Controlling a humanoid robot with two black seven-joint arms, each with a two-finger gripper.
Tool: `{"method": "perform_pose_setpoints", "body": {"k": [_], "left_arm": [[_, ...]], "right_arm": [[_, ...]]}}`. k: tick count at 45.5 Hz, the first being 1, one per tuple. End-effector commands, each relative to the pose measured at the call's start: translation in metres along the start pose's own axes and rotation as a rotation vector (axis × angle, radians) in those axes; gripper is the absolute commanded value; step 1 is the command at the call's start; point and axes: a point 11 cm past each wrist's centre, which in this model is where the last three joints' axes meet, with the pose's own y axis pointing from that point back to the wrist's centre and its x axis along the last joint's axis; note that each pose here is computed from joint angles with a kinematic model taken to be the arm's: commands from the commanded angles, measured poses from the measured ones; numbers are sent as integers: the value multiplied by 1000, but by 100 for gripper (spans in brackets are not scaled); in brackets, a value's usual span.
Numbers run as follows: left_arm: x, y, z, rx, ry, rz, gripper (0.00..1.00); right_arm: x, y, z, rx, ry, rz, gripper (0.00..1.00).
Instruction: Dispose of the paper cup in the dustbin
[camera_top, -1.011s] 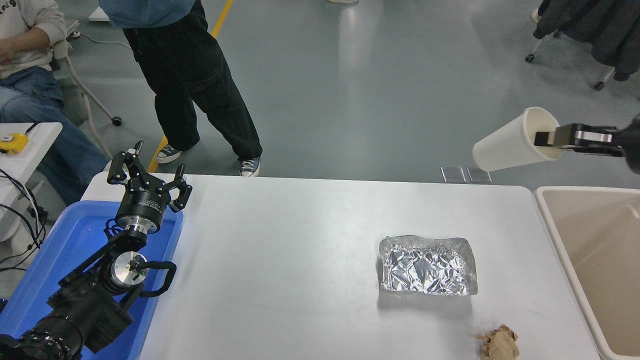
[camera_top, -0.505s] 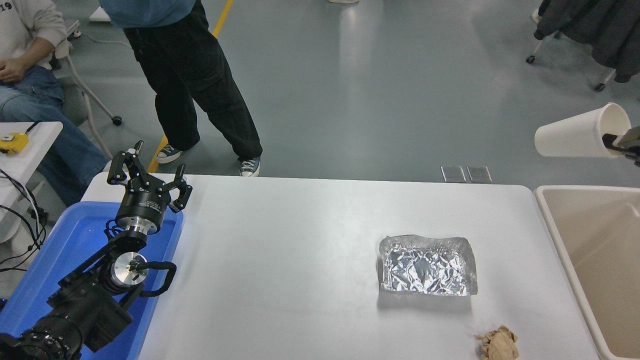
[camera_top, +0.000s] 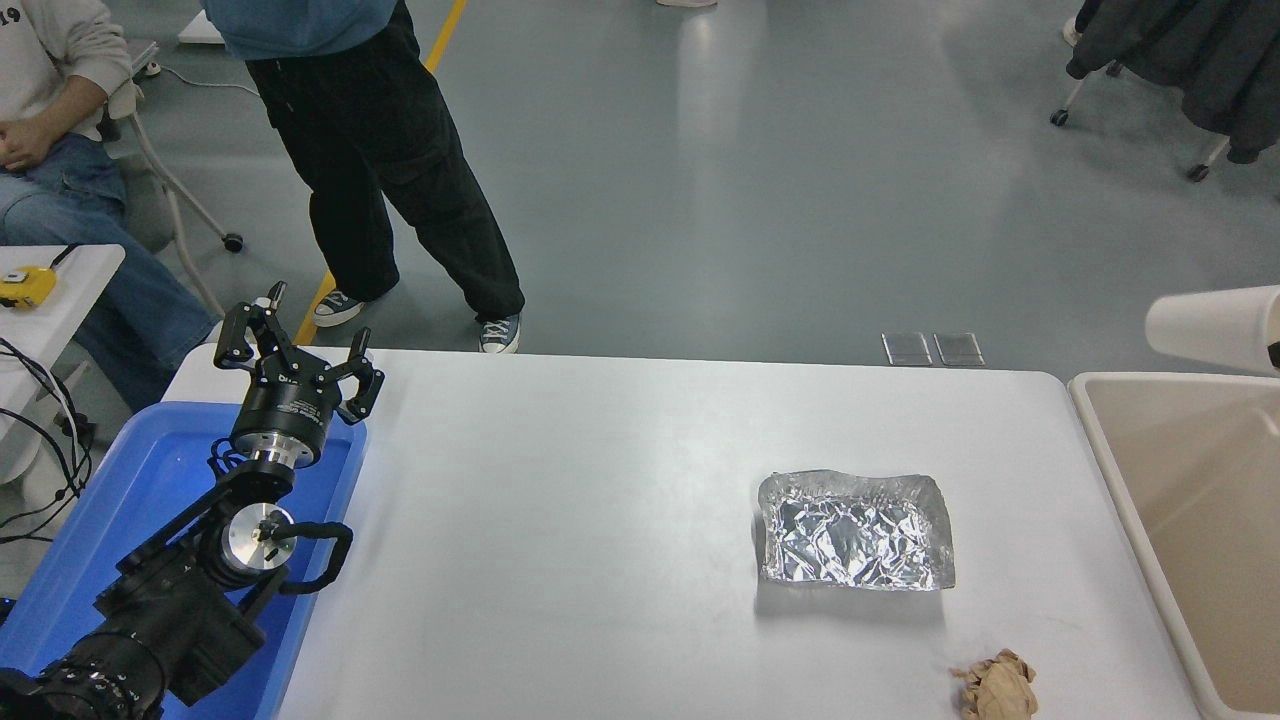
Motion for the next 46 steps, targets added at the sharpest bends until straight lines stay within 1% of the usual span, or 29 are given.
{"method": "perform_pose_setpoints", "body": {"k": [1,14,20,29,37,46], "left_arm": [[0,0,0,1,-1,0,100],[0,0,0,1,0,-1,100],[0,0,0,1,0,-1,100],[0,0,0,0,0,1,100],[0,0,0,1,0,-1,100],[0,0,0,1,0,-1,100]], "right_arm": [[-11,-13,71,-139,-174,133,0],[-35,-26,149,-269,-201,237,0],[-35,-31,170,-322,-229,316,0],[-43,-39,183,-366,-293,367,0],[-52,-43,183,-365,-396,412,0],[-50,-42,184,-363,-476,462,0]]}}
